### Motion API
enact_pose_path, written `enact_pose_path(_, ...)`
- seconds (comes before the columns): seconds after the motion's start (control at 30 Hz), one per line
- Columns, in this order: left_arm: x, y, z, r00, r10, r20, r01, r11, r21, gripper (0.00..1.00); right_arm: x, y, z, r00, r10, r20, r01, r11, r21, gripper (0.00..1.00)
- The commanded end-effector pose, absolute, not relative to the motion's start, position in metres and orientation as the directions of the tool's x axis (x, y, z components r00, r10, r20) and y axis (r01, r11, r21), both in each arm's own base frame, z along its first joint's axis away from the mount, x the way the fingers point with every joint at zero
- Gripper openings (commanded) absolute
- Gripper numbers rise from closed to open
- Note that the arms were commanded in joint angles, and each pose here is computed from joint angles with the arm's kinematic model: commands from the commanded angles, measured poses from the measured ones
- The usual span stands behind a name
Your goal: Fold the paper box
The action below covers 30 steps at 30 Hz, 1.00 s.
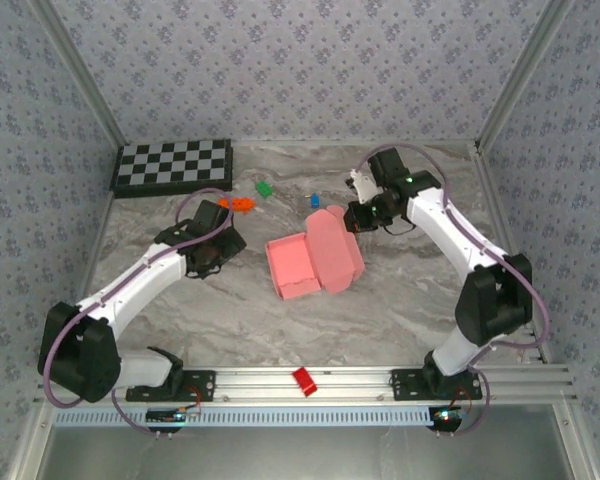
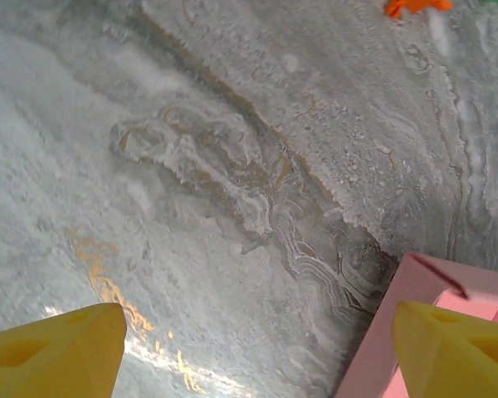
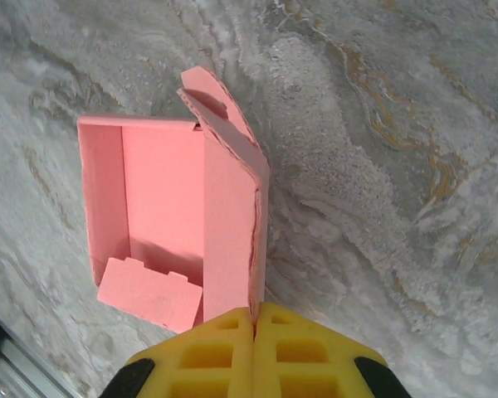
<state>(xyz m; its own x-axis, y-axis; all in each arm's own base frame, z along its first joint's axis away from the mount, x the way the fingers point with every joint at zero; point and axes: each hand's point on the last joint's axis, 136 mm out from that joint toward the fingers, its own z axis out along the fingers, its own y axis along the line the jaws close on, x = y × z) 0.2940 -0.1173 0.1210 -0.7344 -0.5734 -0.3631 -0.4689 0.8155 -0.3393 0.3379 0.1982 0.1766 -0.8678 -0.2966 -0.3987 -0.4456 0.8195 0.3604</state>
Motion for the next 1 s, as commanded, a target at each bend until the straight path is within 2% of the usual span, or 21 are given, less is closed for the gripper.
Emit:
enact_pose_path(0.0, 0.308, -0.112, 0.143, -0.767, -0.437, -0.469, -0.327, 0.896, -0.3, 0.82, 0.324, 0.2, 0.174, -0.801, -0.486, -0.349, -0.588, 0.746, 0.311, 0.04)
enact_pose_path(0.3, 0.313, -0.111, 0.15, -0.815, -0.27, -0.513, -0.181, 0.959, -0.217, 0.83, 0.339, 0.23, 0.178, -0.473, -0.792, -0.387, -0.87, 0.488, 0.064, 0.04)
enact_pose_path(0.43, 0.312, -0.113, 0.146, -0.829, -0.249, -0.5, -0.147, 0.961, -0.236, 0.85, 0.348, 0.243, 0.181, -0.375, -0.845, -0.38, -0.91, 0.413, -0.021, 0.04)
enact_pose_path(0.67, 0.316, -0.129, 0.15, -0.827, -0.19, -0.529, -0.005, 0.944, -0.331, 0.86, 0.357, 0.252, 0.174, -0.203, -0.948, -0.245, -0.959, 0.243, -0.147, 0.04)
enact_pose_path(0.8, 0.319, -0.146, 0.163, -0.802, -0.115, -0.587, 0.14, 0.918, -0.371, 0.84, 0.365, 0.258, 0.175, -0.13, -0.97, -0.205, -0.962, 0.173, -0.212, 0.04)
enact_pose_path(0.97, 0.324, -0.162, 0.177, -0.722, 0.012, -0.692, 0.336, 0.88, -0.335, 0.82, 0.369, 0.269, 0.183, -0.036, -0.982, -0.186, -0.957, 0.088, -0.277, 0.04)
